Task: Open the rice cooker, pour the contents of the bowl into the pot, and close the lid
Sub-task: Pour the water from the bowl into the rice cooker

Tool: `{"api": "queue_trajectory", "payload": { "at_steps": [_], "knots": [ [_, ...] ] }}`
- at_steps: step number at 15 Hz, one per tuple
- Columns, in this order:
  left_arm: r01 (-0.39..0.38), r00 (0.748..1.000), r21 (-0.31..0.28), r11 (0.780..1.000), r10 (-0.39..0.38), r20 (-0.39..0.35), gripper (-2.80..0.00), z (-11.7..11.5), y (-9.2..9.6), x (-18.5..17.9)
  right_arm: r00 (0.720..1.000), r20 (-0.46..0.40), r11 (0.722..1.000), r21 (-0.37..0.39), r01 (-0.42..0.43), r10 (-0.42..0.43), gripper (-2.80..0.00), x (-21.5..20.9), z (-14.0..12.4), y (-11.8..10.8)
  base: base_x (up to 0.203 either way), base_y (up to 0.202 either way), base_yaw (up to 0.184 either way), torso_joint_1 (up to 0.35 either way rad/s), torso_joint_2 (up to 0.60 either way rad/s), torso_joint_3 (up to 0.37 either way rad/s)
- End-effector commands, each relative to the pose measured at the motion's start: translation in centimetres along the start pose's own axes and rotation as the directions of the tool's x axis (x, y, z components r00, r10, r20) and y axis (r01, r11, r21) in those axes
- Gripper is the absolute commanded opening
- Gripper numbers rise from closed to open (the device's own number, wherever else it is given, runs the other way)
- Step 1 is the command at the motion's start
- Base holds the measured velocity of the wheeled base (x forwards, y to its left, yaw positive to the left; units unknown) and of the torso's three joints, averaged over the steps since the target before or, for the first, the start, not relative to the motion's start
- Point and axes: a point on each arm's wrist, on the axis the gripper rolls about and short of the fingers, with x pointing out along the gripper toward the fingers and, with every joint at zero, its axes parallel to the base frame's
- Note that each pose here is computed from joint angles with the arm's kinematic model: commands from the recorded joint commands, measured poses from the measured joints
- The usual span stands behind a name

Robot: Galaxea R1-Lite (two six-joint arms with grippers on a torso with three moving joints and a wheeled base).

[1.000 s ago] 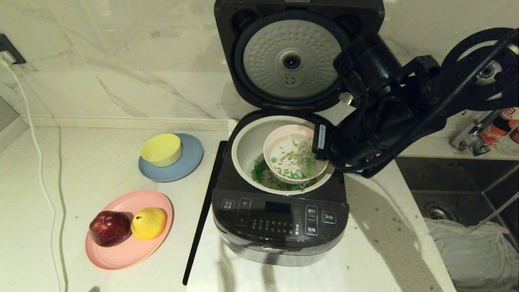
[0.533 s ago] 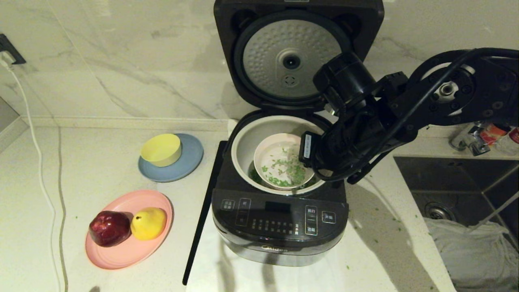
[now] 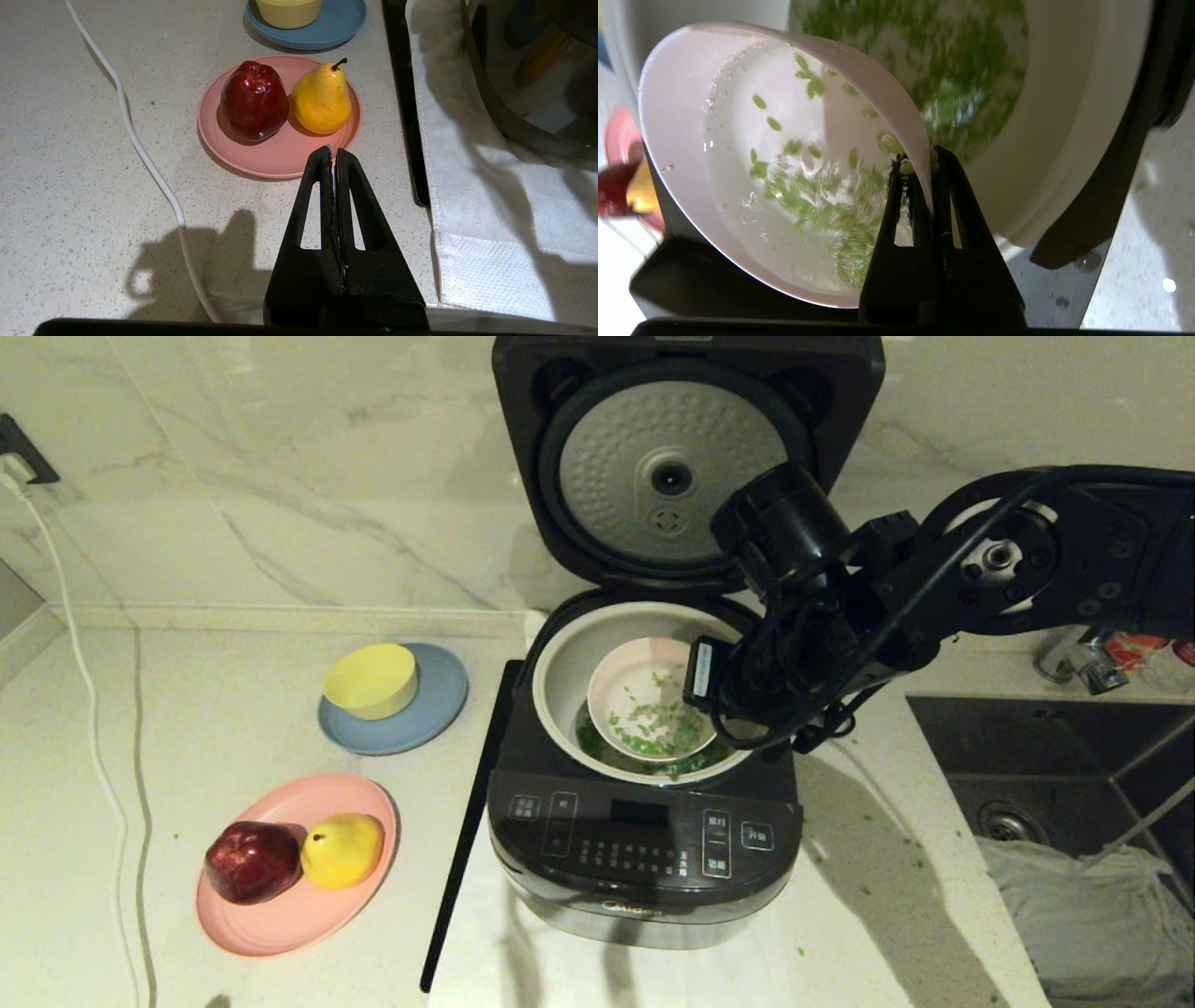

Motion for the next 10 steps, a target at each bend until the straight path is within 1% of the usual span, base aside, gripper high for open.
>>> {"api": "queue_trajectory", "payload": {
  "at_steps": [1,3,5,7,10],
  "knots": [
    [0.0,1.0,0.0,1.0,0.0,-0.007,-2.8,-0.2,0.0,0.1,0.999,0.047,1.0,0.01,0.006,-0.006,-2.8,-0.6,0.4,0.0,0.0,0.0,0.0,0.0,0.0,0.0],
    [0.0,1.0,0.0,1.0,0.0,-0.007,-2.8,-0.2,0.0,0.1,0.99,0.131,0.998,-0.002,0.055,-0.055,-2.8,-1.0,0.8,0.0,0.0,0.0,0.0,0.0,0.0,0.0],
    [0.0,1.0,0.0,1.0,0.0,-0.007,-2.8,-0.2,0.0,0.1,0.969,0.223,0.992,-0.033,0.121,-0.111,-2.8,-1.1,1.0,0.2,0.0,0.0,0.0,0.0,0.0,0.0],
    [0.0,1.0,0.0,1.0,0.0,-0.007,-2.8,-0.2,0.0,0.1,0.947,0.3,0.987,-0.068,0.143,-0.117,-2.8,-0.7,1.2,0.6,0.0,0.0,0.0,0.0,0.0,0.0],
    [0.0,1.0,0.0,1.0,0.0,-0.007,-2.8,-0.2,0.0,0.1,0.923,0.371,0.977,-0.141,0.16,-0.098,-2.8,0.0,0.5,1.0,0.0,0.0,0.0,0.0,0.0,0.0]
  ]
}}
